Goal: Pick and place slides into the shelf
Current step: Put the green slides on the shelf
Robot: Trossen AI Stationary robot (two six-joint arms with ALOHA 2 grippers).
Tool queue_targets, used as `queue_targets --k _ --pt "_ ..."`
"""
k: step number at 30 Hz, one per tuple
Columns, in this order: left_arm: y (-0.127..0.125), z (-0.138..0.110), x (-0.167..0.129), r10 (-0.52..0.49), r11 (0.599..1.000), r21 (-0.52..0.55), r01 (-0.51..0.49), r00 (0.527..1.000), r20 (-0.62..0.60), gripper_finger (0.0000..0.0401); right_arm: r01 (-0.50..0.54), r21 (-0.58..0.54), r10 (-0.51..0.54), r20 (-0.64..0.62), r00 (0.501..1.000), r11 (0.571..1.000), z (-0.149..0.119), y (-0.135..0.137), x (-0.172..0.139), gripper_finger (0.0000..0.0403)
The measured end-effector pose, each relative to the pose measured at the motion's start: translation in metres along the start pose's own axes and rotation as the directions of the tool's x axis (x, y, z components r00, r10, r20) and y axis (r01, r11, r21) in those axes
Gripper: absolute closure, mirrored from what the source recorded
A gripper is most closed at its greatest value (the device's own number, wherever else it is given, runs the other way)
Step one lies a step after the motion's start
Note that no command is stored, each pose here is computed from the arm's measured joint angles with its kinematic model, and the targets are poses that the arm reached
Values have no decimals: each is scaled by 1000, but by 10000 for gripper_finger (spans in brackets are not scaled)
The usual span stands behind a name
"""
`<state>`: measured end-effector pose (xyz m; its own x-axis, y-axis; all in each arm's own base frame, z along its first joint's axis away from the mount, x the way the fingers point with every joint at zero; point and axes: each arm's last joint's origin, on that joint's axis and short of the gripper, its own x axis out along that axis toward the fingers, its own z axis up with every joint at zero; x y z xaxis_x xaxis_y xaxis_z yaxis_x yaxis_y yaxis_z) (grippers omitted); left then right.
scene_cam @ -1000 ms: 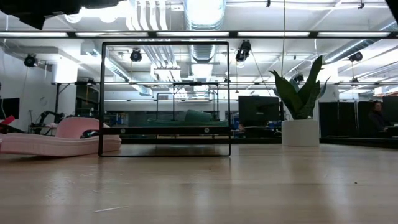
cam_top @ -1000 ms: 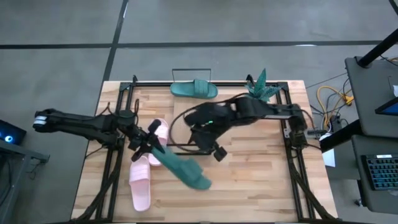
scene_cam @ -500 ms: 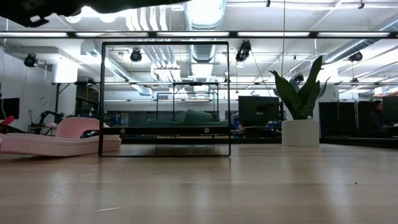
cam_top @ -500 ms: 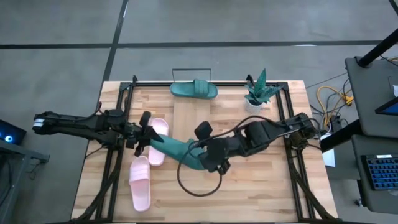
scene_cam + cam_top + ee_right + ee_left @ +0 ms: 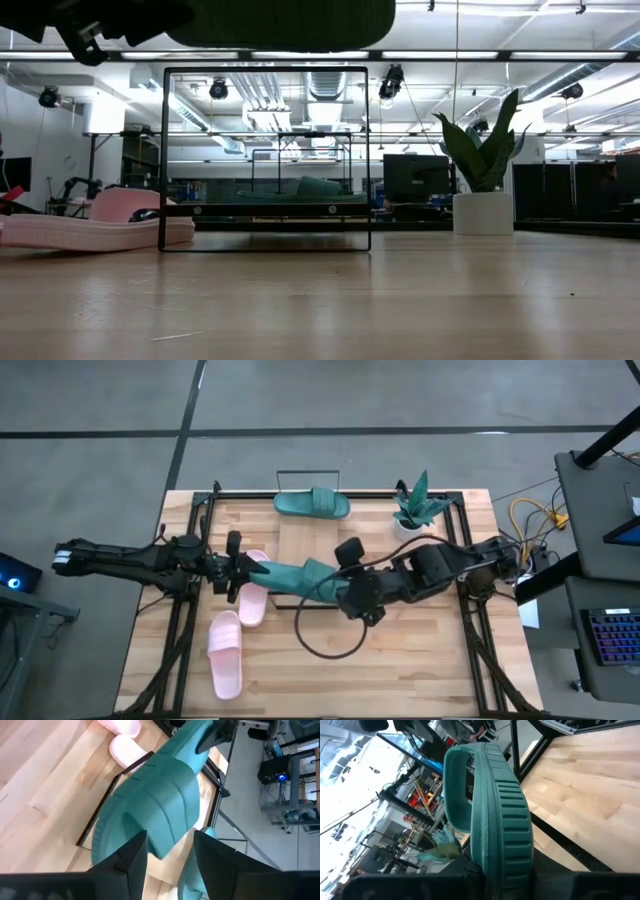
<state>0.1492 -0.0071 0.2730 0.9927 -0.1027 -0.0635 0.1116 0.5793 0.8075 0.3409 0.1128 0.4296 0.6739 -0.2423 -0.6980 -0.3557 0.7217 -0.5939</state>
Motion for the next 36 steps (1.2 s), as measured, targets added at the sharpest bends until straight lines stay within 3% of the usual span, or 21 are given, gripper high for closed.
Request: queue_targets --k 18,36 --pt "7 5 6 73 995 66 -77 996 59 366 -2 -46 2 -1 1000 999 -2 -3 3 264" --pt "9 5 15 106 989 96 -114 991 85 366 -18 5 18 -46 999 1000 -8 -3 2 264"
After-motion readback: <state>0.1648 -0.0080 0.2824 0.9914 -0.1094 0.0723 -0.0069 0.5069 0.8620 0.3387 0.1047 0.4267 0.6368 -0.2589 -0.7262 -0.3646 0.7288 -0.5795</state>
